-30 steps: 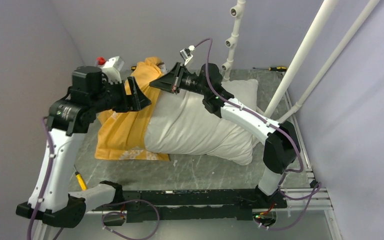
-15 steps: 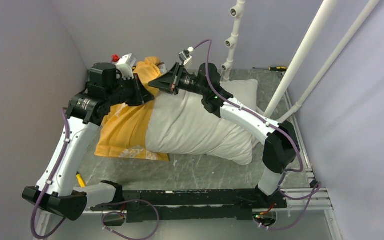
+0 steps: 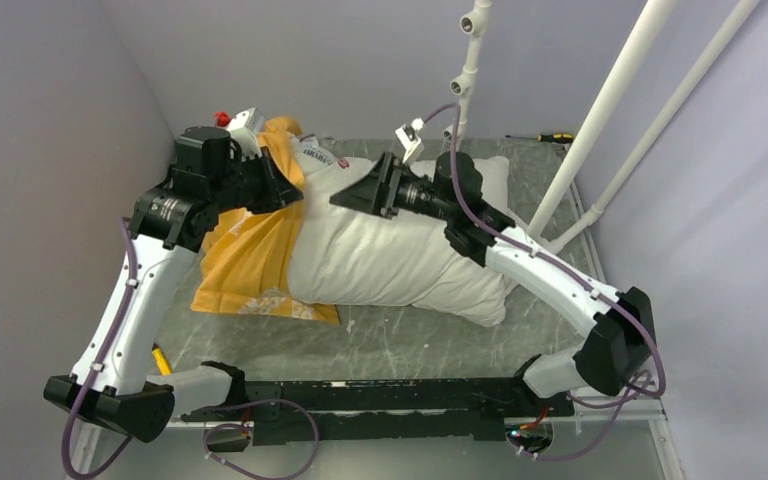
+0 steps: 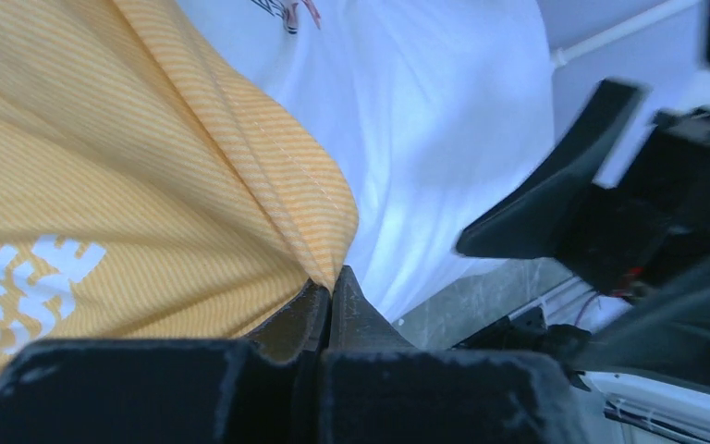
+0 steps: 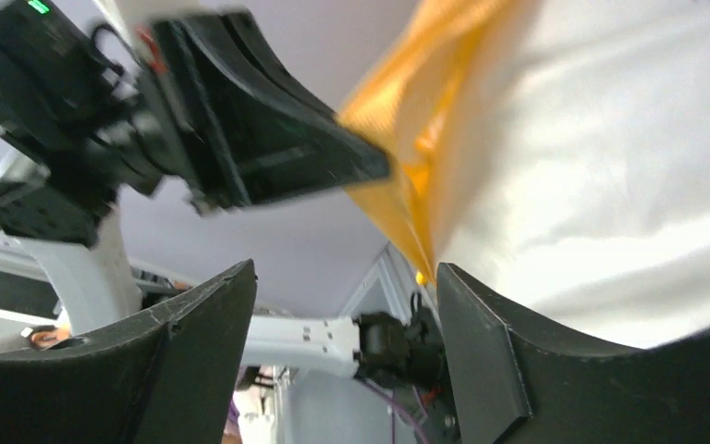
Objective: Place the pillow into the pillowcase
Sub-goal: Stuff the pillow into the pillowcase.
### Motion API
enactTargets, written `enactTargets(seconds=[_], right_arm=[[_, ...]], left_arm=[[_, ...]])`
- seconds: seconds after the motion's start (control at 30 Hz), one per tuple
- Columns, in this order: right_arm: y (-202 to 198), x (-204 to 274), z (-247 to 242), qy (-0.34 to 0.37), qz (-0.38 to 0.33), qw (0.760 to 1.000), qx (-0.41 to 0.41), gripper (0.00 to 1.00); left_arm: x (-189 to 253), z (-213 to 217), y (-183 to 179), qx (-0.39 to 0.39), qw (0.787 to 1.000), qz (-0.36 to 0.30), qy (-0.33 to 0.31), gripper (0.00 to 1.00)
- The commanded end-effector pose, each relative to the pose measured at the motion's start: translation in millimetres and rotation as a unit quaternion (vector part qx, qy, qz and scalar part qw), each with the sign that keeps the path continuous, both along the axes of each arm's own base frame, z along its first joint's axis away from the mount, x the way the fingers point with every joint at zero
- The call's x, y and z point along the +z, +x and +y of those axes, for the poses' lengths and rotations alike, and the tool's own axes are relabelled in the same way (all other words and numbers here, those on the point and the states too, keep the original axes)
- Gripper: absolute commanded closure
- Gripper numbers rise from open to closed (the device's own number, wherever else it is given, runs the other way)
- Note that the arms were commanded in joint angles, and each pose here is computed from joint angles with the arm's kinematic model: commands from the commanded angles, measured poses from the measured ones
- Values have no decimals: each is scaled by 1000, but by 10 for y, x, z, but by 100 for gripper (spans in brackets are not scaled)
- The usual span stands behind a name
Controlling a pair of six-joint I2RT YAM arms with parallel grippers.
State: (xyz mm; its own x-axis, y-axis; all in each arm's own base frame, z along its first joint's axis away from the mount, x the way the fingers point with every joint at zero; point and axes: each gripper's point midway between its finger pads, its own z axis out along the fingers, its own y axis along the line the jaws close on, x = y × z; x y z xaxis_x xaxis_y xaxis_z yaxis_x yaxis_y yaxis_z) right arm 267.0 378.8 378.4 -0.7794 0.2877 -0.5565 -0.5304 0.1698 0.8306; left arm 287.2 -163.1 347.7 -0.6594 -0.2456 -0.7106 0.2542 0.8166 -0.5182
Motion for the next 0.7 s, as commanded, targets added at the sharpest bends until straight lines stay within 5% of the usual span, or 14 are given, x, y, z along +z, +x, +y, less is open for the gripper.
enactTargets(seconds=[0.0, 0.1, 0.33, 0.5, 0.67], right_arm=[[-144, -547, 94, -29, 7, 999, 23, 32], [-150, -892, 467, -51, 32, 996, 62, 48], [-295, -1454, 1702, -43, 66, 982, 170, 50], [-299, -1874, 1916, -58, 103, 974, 194, 39], [-288, -1898, 1162, -101, 96, 982, 125, 15]], left_arm=[[718, -266, -268, -71, 990, -75, -97, 100], [888, -380, -314, -102, 983, -81, -130, 100], [1155, -761, -315, -193, 953, -66, -225, 100], [725, -575, -287, -133, 978, -41, -157, 100], [-69, -189, -283, -38, 997, 10, -64, 100]])
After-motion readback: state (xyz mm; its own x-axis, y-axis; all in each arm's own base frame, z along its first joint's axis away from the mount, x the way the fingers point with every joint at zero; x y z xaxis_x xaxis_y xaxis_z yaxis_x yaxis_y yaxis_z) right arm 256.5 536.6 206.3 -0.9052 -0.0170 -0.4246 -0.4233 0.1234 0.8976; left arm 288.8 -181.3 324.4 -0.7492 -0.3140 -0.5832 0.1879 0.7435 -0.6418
